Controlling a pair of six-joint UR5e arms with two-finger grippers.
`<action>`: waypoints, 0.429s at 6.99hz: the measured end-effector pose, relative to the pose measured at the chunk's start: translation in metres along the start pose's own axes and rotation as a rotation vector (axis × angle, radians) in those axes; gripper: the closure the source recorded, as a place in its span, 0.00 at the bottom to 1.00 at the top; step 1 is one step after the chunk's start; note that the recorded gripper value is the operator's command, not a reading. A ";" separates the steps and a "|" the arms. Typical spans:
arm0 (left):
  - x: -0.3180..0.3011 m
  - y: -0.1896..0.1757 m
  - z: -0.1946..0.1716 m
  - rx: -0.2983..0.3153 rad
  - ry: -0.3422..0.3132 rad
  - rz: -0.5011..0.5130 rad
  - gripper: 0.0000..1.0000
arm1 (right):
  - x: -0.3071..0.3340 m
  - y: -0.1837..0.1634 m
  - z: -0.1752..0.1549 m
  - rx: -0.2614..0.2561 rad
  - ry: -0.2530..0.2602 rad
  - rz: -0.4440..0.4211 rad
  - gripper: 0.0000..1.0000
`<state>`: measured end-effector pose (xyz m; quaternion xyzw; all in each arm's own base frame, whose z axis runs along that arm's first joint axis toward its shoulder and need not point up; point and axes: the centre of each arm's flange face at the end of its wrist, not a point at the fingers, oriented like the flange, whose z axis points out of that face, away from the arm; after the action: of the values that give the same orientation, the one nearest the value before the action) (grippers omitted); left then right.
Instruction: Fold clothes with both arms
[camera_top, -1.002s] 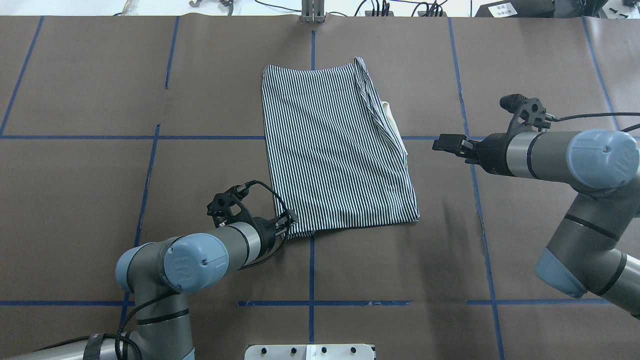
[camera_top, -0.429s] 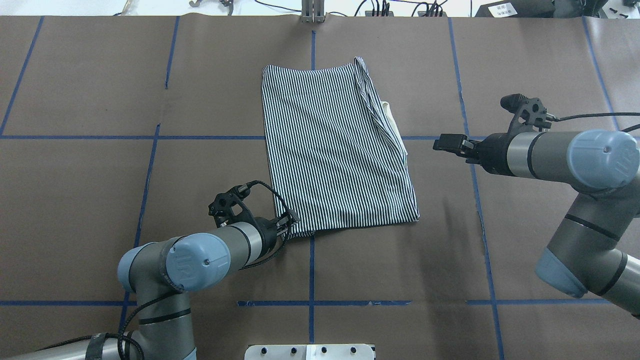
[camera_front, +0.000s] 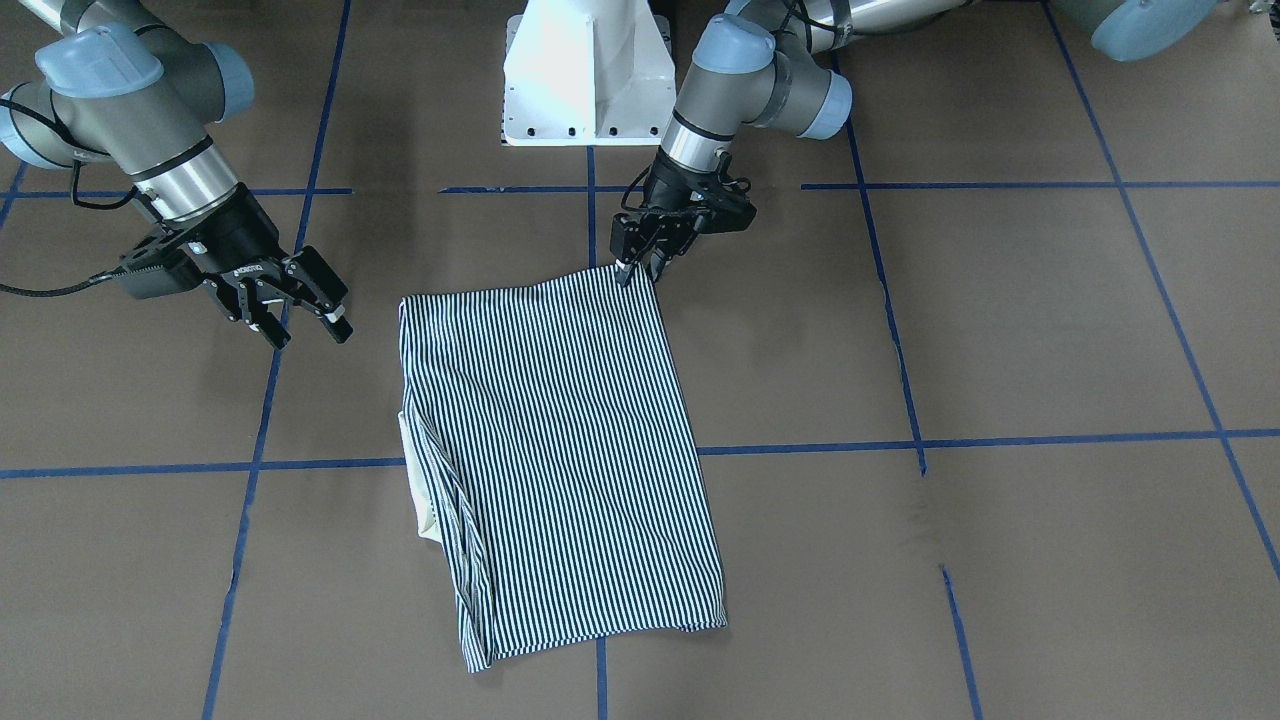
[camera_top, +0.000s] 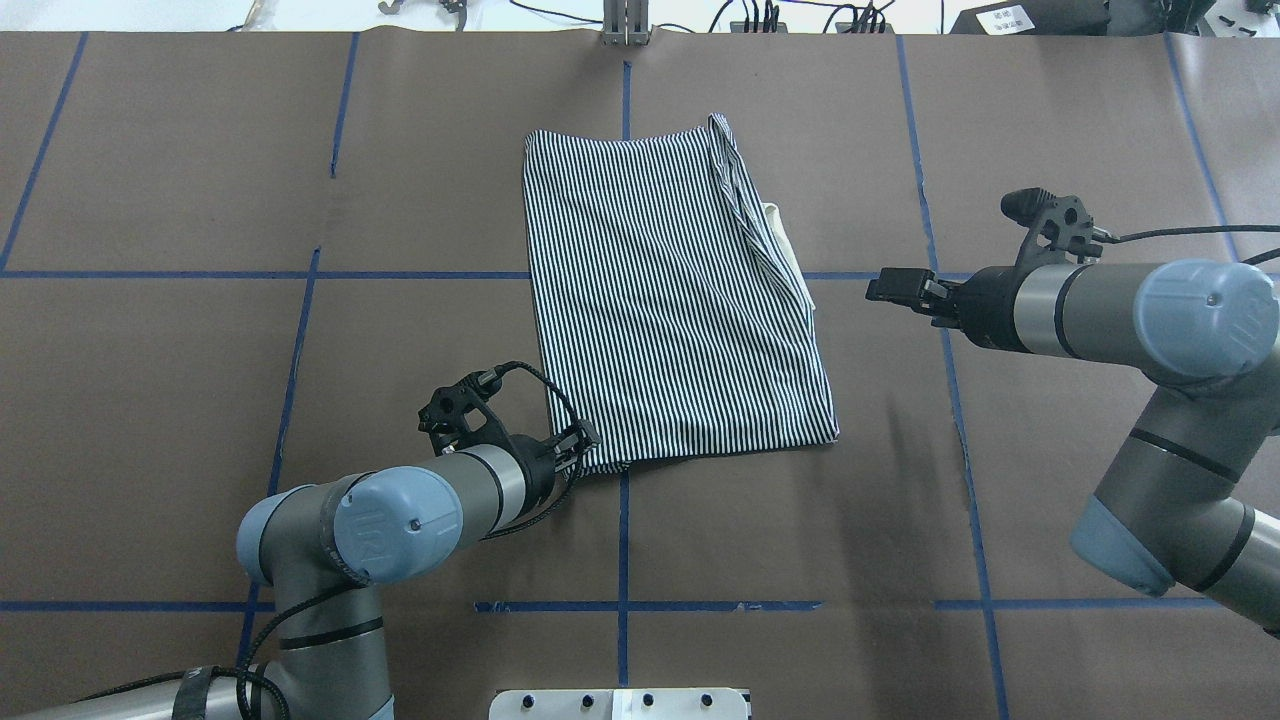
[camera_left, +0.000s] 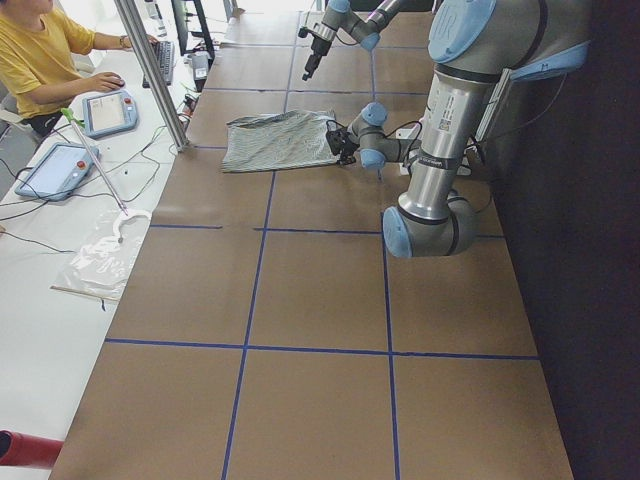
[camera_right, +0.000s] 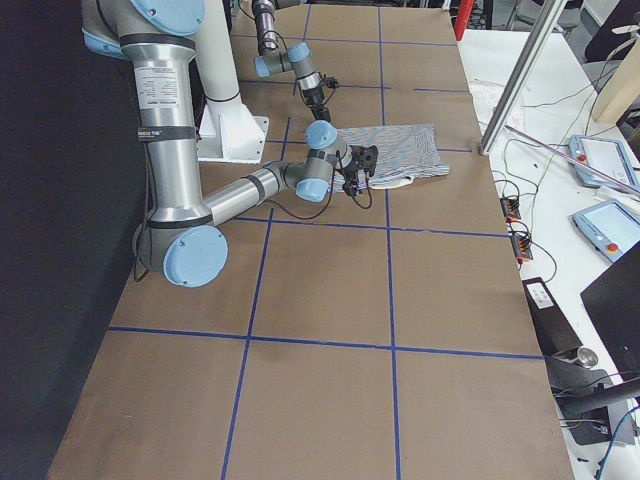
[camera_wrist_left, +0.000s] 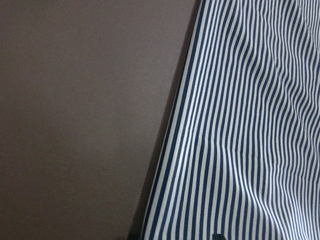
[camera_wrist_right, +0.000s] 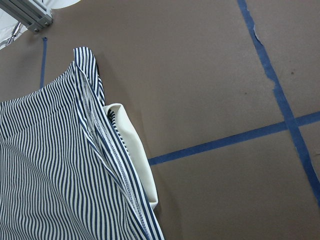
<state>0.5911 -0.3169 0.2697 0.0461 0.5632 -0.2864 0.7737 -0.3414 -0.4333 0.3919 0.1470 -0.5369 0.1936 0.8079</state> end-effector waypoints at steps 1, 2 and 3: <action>0.000 0.000 0.001 0.000 -0.001 0.001 0.43 | 0.000 0.000 0.000 0.000 0.000 0.000 0.00; -0.001 0.000 0.001 0.001 -0.003 0.002 0.43 | 0.000 0.000 0.000 0.000 0.001 0.000 0.00; -0.002 0.000 0.002 0.001 -0.004 0.003 0.45 | 0.000 0.000 0.000 0.000 0.000 0.000 0.00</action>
<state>0.5925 -0.3172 0.2719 0.0465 0.5615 -0.2855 0.7753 -0.3418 -0.4336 0.3920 0.1469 -0.5368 0.1937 0.8080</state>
